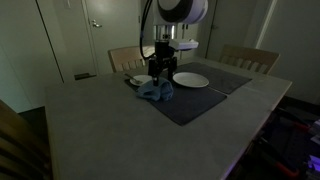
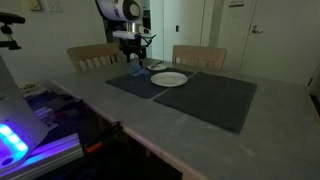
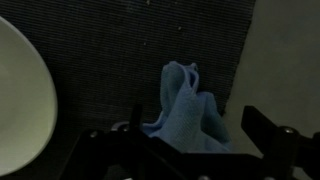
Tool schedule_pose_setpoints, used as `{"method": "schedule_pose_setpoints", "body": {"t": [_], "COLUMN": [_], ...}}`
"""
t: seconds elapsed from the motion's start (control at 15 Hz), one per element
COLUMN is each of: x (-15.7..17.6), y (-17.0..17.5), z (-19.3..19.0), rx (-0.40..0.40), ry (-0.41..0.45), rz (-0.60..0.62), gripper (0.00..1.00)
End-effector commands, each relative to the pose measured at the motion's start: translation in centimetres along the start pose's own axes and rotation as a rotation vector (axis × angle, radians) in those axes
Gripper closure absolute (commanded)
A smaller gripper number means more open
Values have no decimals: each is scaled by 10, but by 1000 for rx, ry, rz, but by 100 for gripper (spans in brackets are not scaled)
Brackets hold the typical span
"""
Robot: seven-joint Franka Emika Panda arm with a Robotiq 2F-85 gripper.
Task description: Wipe the white plate with the light blue towel
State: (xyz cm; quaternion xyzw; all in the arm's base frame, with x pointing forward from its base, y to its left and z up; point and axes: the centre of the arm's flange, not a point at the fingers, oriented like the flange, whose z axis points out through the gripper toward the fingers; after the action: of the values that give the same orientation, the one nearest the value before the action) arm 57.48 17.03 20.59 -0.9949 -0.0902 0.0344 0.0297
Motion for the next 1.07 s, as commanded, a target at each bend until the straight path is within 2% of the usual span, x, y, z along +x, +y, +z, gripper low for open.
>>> {"method": "schedule_pose_setpoints", "body": {"t": [0.0, 0.6, 0.67, 1.0], "x": [11, 6, 5, 4], "y": [-7, -13, -13, -13], "z": [14, 35, 36, 38], "rx": [13, 9, 9, 12], "ry": [26, 55, 54, 58], "rz": [37, 109, 111, 115], "gripper": [0, 0, 21, 55]}}
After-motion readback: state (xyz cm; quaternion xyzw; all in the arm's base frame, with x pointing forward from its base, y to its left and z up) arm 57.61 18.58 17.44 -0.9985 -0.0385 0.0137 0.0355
